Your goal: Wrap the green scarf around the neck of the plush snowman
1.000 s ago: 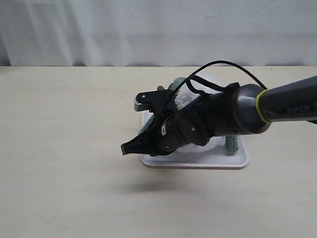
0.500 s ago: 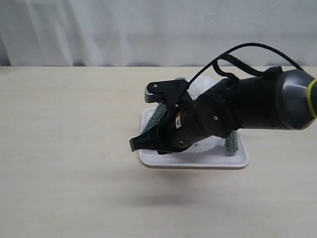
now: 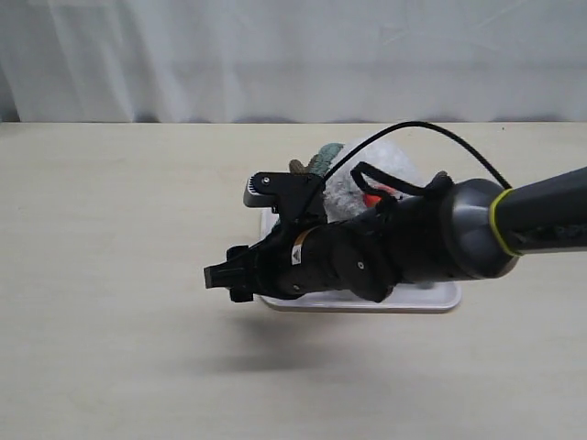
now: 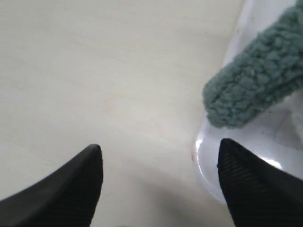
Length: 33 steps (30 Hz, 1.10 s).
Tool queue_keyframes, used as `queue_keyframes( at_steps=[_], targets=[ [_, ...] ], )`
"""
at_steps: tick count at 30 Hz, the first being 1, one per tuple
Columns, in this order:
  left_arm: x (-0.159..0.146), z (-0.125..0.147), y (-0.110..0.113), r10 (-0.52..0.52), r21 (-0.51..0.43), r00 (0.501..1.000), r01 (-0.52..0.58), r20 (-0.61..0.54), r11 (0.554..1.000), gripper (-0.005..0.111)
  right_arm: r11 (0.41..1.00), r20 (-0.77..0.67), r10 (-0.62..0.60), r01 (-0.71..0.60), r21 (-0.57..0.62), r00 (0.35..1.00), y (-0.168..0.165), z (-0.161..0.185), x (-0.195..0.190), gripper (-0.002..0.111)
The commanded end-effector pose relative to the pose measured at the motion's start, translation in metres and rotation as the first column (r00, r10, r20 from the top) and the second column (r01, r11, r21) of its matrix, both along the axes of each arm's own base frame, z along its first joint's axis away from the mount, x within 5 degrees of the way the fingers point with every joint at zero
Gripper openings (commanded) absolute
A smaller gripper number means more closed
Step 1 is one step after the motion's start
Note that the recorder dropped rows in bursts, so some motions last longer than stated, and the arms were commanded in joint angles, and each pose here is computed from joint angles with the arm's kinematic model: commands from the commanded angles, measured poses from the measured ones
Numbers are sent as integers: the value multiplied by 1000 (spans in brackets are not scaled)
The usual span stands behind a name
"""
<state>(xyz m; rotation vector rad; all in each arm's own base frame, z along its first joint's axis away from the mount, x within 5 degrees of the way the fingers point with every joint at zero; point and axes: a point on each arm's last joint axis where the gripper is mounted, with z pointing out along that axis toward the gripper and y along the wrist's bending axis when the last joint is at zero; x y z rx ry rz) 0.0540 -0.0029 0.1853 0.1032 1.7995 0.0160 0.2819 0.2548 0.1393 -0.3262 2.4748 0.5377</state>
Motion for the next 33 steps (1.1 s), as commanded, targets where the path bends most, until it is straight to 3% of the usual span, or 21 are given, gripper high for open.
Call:
queue_keyframes(
  at_steps=[1,11,27,33],
  targets=[
    [0,0,0,6,-8,1000,-6,10,1000,0,999,-28,-47,47,1,998,-5,-15,7,64],
    [0,0,0,6,-8,1000,-6,10,1000,0,996,53,-70,67,64,996,-5,-14,17,64],
    [0,0,0,6,-8,1000,-6,10,1000,0,993,62,-99,94,73,993,-12,-16,25,64],
    [0,0,0,6,-8,1000,-6,10,1000,0,992,45,-114,111,67,992,-12,-34,26,48]
  ],
)
